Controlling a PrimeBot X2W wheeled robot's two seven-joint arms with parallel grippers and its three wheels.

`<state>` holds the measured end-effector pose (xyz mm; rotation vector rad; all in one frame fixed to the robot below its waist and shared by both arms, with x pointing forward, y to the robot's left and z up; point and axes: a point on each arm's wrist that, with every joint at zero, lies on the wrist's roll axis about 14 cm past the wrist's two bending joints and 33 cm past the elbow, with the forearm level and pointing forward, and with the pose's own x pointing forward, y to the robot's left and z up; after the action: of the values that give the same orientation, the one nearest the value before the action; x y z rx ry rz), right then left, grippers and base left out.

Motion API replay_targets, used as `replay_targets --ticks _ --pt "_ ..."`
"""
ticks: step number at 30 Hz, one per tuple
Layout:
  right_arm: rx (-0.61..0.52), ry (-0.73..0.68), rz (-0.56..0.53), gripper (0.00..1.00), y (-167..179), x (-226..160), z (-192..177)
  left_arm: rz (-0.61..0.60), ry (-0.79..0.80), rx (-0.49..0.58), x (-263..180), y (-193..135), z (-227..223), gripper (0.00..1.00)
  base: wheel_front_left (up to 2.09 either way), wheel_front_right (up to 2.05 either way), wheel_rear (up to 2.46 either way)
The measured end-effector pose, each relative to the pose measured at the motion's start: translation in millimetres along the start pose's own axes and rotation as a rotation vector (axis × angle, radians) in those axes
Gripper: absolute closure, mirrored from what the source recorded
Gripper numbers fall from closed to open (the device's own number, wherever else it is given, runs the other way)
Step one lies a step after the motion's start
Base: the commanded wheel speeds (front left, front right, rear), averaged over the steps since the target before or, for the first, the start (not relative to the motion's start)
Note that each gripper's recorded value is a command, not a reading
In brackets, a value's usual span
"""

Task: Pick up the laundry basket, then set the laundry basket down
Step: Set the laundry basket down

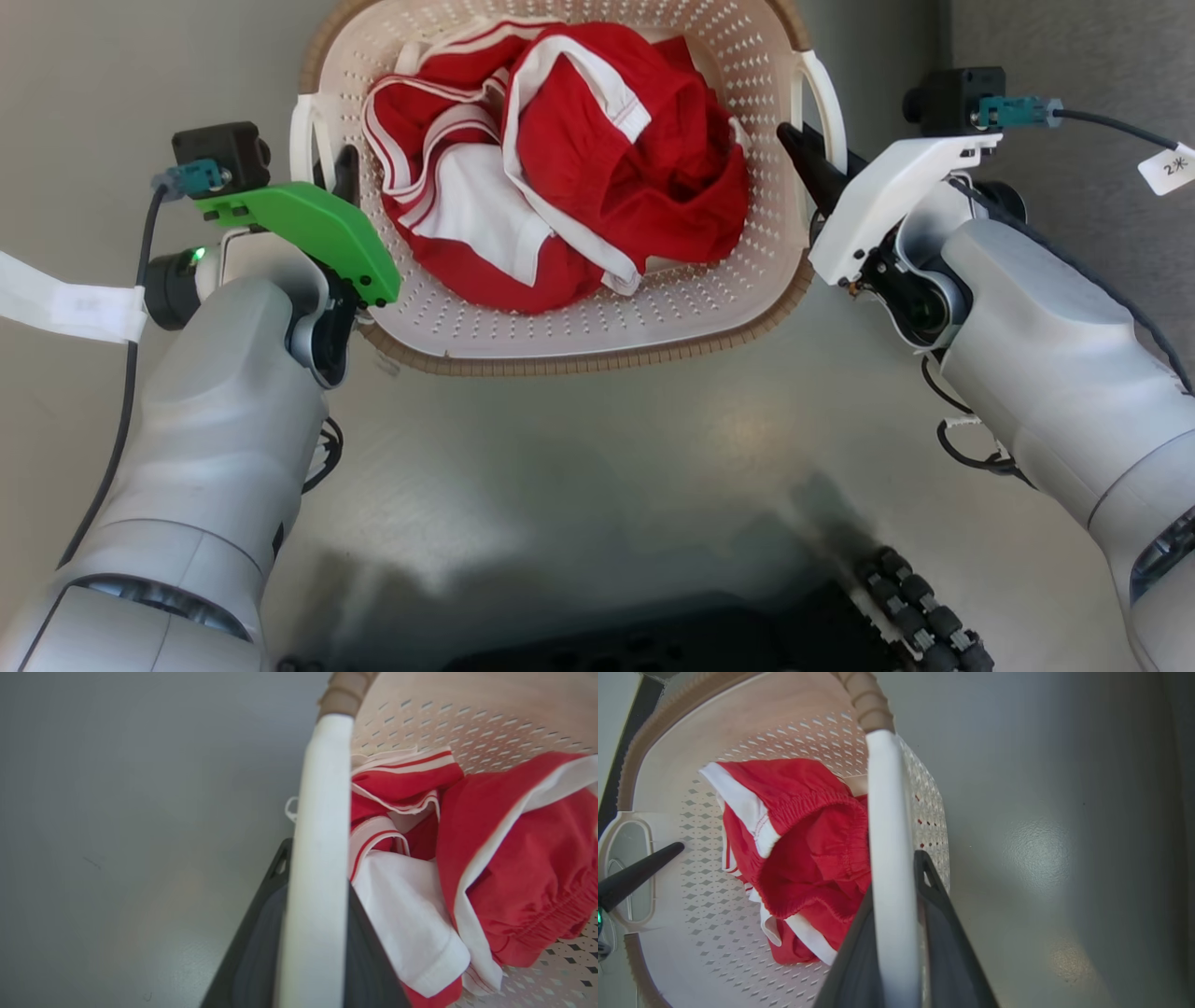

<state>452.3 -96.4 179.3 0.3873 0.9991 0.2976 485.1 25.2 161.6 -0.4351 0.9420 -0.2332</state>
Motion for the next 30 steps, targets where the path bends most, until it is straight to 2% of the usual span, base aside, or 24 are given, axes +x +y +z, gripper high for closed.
replay_targets --ticks 14,30 --pt "0.038 0.022 0.014 1.0 -0.9 18.8 -25.7 0.044 0.038 0.005 14.5 23.2 -25.3 1.0 0.0 0.0 0.0" --pt "0.068 0.032 -0.003 0.99 -5.3 19.5 -35.6 0.043 0.059 0.011 17.4 25.2 -34.4 1.0 0.0 0.0 0.0"
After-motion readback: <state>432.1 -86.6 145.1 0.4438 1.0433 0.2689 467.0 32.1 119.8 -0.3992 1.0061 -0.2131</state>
